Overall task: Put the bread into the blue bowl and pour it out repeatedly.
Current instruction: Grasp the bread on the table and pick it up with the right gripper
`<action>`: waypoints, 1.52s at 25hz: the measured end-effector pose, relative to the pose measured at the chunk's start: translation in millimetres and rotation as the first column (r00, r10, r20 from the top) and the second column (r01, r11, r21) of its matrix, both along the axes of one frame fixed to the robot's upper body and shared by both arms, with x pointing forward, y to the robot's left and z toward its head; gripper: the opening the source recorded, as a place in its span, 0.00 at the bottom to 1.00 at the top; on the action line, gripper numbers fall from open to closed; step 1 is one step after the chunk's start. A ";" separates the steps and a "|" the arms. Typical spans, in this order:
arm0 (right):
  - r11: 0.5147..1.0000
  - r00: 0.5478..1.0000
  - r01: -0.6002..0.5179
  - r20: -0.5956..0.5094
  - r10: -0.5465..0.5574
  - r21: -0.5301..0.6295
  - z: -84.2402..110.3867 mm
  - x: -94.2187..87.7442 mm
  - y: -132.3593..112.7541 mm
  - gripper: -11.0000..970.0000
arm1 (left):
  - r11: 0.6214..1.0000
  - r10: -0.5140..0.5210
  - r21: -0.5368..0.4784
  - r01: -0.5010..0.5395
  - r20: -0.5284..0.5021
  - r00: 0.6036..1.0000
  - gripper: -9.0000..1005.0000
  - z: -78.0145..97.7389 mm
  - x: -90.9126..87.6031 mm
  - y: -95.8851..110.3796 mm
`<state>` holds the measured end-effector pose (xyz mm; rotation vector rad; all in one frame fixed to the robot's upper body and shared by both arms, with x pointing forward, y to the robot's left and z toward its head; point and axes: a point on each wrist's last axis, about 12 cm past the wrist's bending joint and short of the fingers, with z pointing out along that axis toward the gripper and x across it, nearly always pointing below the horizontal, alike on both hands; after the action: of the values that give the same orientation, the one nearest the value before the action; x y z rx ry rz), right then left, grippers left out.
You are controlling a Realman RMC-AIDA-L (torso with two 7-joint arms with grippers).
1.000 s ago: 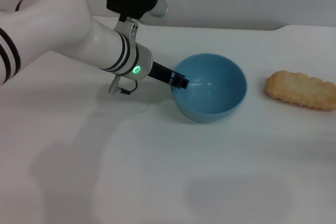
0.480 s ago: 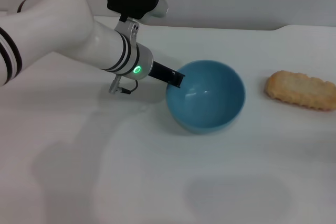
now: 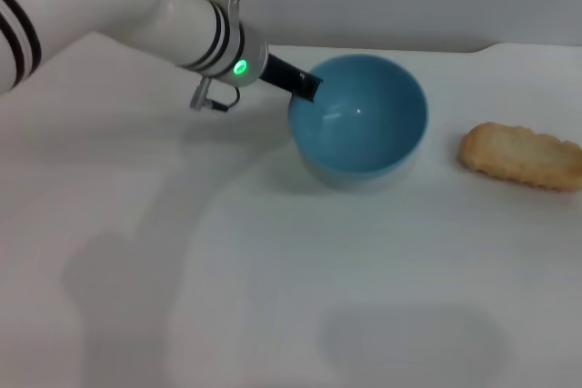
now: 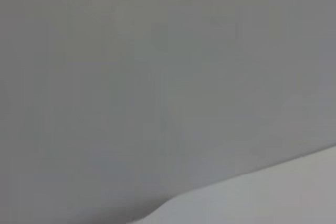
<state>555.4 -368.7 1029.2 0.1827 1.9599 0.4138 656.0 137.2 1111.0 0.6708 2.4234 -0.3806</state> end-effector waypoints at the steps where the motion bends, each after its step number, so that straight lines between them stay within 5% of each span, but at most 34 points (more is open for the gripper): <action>1: 1.000 0.999 -0.026 -0.035 0.026 0.002 4.6 3.2 -0.7 0.70 | 1.000 0.002 0.007 -0.002 0.001 1.000 0.01 2.4 1.7 0.4; 8: 0.987 0.915 -0.156 -0.381 0.133 -0.029 36.4 22.3 -7.3 0.70 | 0.993 0.035 0.108 -0.037 0.021 0.999 0.01 24.3 15.7 0.3; 12: 0.985 0.862 -0.171 -0.487 0.139 -0.022 52.4 28.9 -15.8 0.70 | 0.993 0.022 0.118 -0.026 0.032 0.999 0.01 30.4 17.8 -5.1; 38: 0.990 0.894 -0.125 -0.425 0.140 0.062 20.6 22.5 6.3 0.70 | 0.994 0.031 0.100 -0.037 0.054 0.998 0.01 32.9 20.2 -6.4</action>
<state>577.9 -362.4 1049.8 0.1718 2.4109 0.5295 676.2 130.8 1143.9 0.6735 2.4131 -0.2248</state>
